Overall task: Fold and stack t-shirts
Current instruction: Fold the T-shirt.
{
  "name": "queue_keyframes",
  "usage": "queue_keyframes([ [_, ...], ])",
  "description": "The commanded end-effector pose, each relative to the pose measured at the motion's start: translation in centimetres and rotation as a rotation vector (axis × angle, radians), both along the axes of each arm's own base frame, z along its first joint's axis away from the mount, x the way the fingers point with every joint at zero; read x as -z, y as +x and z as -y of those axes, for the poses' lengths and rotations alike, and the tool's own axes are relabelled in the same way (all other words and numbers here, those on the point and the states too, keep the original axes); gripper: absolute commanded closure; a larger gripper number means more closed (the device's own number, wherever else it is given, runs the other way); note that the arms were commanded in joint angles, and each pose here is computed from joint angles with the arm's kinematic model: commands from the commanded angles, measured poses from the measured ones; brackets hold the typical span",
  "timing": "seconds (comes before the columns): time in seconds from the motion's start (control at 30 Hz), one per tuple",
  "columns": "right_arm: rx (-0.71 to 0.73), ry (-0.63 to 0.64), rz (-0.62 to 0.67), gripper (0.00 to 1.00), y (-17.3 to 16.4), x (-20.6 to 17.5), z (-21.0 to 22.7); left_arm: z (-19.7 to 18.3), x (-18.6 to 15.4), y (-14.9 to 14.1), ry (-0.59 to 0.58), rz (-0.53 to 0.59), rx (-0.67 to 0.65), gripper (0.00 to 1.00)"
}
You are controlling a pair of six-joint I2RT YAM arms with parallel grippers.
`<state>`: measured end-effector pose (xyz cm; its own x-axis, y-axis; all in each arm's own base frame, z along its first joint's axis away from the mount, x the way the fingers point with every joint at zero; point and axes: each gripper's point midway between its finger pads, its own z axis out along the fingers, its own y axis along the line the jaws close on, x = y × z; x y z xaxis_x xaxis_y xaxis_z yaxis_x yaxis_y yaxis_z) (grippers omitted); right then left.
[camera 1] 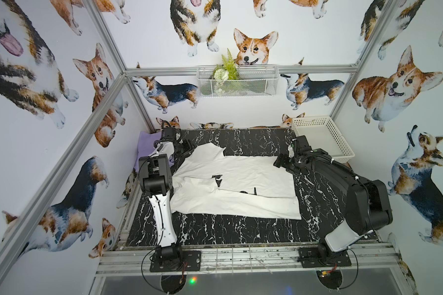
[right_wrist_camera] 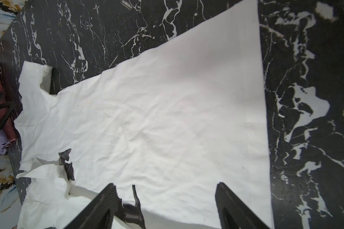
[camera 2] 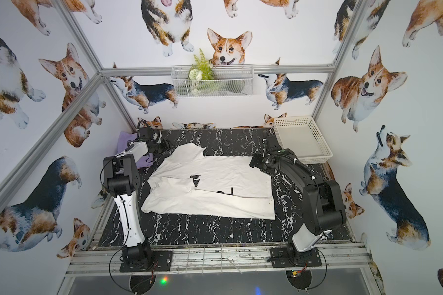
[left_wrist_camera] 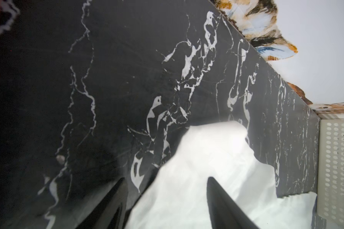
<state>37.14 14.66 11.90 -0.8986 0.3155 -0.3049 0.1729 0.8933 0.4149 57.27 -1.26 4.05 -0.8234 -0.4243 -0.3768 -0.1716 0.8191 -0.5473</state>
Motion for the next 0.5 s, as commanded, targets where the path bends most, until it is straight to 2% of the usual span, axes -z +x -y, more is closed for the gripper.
queue_keyframes([
  [0.0,0.01,-0.008,-0.004,0.19,0.0,0.1,0.2,1.0,0.2,1.0,-0.02,0.024,0.043,0.34],
  [0.2,0.02,-0.017,-0.015,0.19,-0.2,0.6,0.4,4.3,0.3,2.2,0.006,0.032,0.128,0.35],
  [0.33,0.035,-0.027,-0.031,0.19,-0.4,1.3,0.7,6.7,0.2,2.0,0.047,0.023,0.191,0.38],
  [0.4,0.038,-0.021,-0.032,0.19,-0.4,1.4,0.6,7.2,0.2,1.8,0.061,0.021,0.208,0.46],
  [0.47,0.04,-0.019,-0.031,0.19,-0.3,1.4,0.6,6.9,0.2,1.8,0.068,0.015,0.198,0.66],
])
